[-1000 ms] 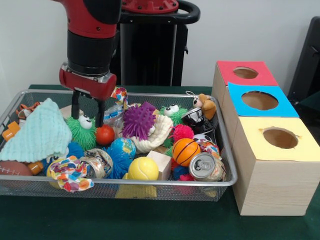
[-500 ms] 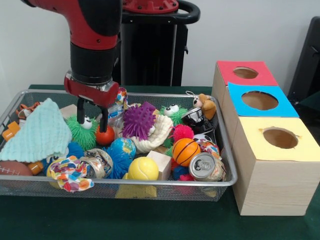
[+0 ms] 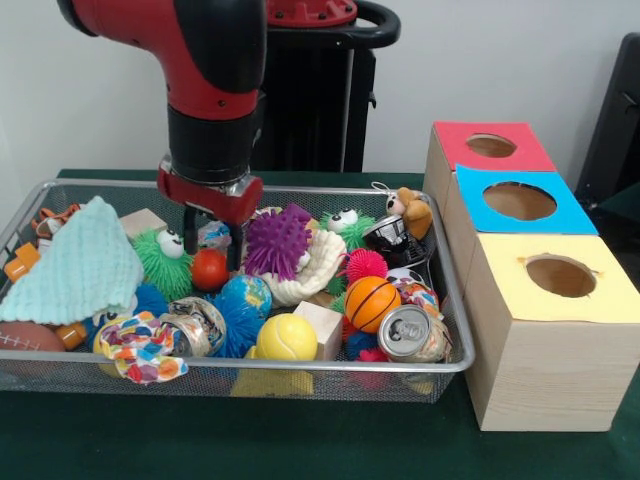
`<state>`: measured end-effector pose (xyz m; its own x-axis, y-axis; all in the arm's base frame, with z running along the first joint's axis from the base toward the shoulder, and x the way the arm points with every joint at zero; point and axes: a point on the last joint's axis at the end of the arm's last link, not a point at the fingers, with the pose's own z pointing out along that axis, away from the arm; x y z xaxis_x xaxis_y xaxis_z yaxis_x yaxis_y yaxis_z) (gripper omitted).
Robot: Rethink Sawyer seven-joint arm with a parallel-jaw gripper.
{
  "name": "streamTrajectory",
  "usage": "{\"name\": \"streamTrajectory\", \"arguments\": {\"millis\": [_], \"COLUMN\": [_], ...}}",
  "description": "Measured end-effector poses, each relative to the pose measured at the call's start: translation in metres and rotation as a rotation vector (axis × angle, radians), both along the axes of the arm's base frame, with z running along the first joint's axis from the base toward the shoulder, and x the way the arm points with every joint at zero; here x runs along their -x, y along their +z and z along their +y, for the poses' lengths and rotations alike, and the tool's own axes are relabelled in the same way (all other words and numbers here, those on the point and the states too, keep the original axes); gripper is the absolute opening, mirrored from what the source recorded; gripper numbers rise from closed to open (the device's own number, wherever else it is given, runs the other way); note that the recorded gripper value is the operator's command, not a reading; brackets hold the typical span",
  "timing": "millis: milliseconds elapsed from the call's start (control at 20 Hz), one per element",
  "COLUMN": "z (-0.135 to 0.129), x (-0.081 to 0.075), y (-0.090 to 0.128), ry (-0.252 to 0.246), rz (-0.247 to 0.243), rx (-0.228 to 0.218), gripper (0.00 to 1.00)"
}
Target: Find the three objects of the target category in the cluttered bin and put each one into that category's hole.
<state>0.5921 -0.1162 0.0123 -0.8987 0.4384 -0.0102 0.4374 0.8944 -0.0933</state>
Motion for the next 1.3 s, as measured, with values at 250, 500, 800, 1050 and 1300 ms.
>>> {"name": "streamTrajectory", "arguments": {"millis": [250, 500, 800, 1050, 1300], "z": [0.015, 0.024, 0.019, 0.011, 0.007], "x": [0.002, 0.005, 0.010, 0.016, 0.021], "y": [-0.005, -0.002, 0.000, -0.001, -0.001], "ry": [0.011, 0.035, 0.025, 0.012, 0.005], "rz": [0.015, 0.026, 0.036, 0.050, 0.062], "rx": [0.003, 0.032, 0.057, 0.076, 0.096], "gripper": [1.00, 1.00, 1.00, 1.00, 1.00]}}
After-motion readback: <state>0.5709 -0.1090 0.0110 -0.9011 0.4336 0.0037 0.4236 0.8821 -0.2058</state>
